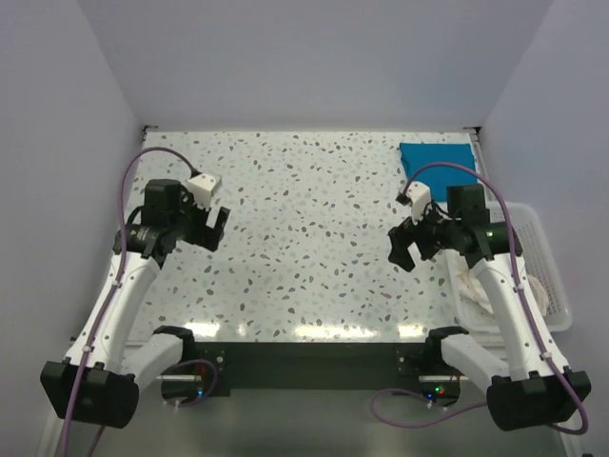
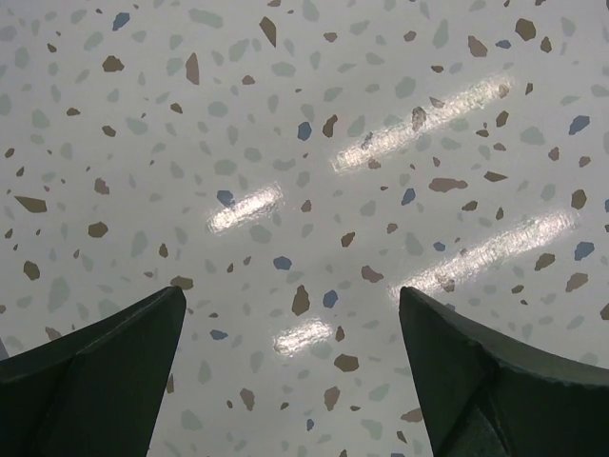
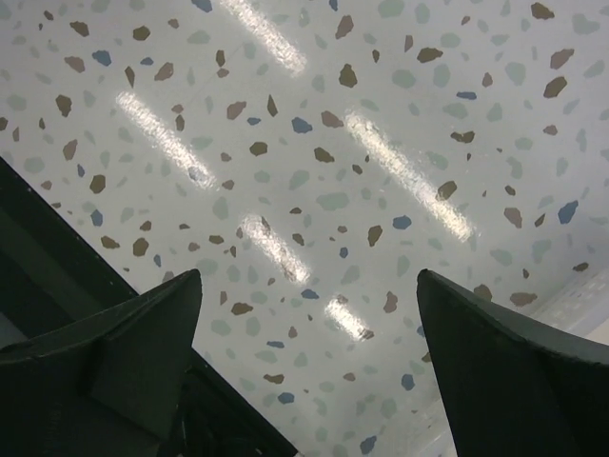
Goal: Fold and stack the t-shirts
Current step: Grab the tshirt from the pile
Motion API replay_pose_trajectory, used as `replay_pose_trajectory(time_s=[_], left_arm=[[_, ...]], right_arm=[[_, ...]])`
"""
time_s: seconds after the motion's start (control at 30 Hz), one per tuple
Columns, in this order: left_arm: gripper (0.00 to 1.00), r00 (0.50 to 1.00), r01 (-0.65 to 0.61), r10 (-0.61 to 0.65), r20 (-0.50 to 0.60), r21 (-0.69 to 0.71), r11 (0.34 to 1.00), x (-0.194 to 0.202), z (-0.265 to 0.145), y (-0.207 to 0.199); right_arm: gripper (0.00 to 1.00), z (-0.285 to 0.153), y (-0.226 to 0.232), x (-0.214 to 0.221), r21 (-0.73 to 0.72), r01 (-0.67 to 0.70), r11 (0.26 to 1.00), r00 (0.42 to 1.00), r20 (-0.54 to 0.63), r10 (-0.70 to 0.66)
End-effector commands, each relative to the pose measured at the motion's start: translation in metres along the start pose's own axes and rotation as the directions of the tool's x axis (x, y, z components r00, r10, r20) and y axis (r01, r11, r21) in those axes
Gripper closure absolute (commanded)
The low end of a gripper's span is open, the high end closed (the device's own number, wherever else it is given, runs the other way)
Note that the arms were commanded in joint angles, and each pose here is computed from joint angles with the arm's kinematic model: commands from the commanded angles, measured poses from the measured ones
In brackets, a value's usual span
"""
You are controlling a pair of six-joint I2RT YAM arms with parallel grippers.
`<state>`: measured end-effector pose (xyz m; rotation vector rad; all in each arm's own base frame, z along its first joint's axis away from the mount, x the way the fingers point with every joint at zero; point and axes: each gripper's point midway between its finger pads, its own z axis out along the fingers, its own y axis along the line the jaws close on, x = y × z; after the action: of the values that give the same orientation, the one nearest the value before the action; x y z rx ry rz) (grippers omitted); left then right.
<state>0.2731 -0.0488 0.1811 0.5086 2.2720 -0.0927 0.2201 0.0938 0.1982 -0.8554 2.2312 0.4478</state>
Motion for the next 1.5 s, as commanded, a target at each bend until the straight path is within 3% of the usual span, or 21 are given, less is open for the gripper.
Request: replay_pose_trajectory(time_s=[0.0,0.07,0.13,0.3,0.53,0.63,0.77,1.07,1.2,1.37,1.43,1.47], left_arm=[[0.00,0.998,0.011,-0.012,0.062,0.022,1.000,-0.027,-0.014,-0.001],[0.00,0.999,0.015,-0.018,0.045,0.062,0.998,-0.032,-0.013,-0.006],[0.00,0.999,0.015,-0.021,0.047,0.128,0.992,-0.040,-0.013,-0.016],[0.00,0.998,0.000,-0.013,0.060,0.210,0.978,-0.048,-0.013,-0.028],[0.00,0.999,-0.008,-0.005,0.051,0.237,0.971,-0.050,-0.010,-0.031],[0.00,0.999,-0.016,0.004,0.045,0.256,0.967,-0.053,-0.009,-0.033],[0.00,0.999,-0.023,0.012,0.041,0.277,0.960,-0.055,-0.007,-0.035],[0.00,1.000,-0.023,0.015,0.027,0.298,0.954,-0.054,-0.005,-0.037],[0.00,1.000,-0.016,0.010,0.022,0.302,0.953,-0.051,-0.003,-0.039],[0.00,1.000,-0.011,0.005,0.018,0.312,0.950,-0.048,-0.002,-0.041],[0.00,0.999,-0.018,0.008,0.032,0.315,0.949,-0.052,-0.002,-0.041],[0.00,0.999,-0.018,0.008,0.033,0.318,0.948,-0.052,-0.002,-0.041]], right_arm=[[0.01,-0.014,-0.008,-0.004,0.057,-0.021,0.998,0.999,-0.047,0.024],[0.01,-0.022,-0.018,-0.002,0.125,-0.065,0.990,0.993,-0.092,0.077],[0.01,-0.036,-0.026,-0.015,0.176,-0.047,0.983,0.994,-0.089,0.064],[0.01,-0.075,-0.077,-0.017,0.420,-0.001,0.907,0.974,-0.206,0.097],[0.01,-0.143,-0.147,0.046,0.546,-0.021,0.838,0.878,-0.390,0.277],[0.01,-0.144,-0.165,0.087,0.526,-0.050,0.849,0.805,-0.483,0.346],[0.01,-0.130,-0.186,0.125,0.483,-0.115,0.868,0.757,-0.524,0.391],[0.02,-0.084,-0.203,0.194,0.434,-0.158,0.887,0.651,-0.630,0.424],[0.01,-0.066,-0.195,0.238,0.401,-0.183,0.898,0.570,-0.701,0.429],[0.01,-0.047,-0.191,0.258,0.384,-0.215,0.898,0.552,-0.710,0.436],[0.06,-0.040,-0.189,0.266,0.379,-0.229,0.896,0.540,-0.717,0.441],[0.23,-0.039,-0.189,0.267,0.376,-0.238,0.896,0.540,-0.715,0.443]])
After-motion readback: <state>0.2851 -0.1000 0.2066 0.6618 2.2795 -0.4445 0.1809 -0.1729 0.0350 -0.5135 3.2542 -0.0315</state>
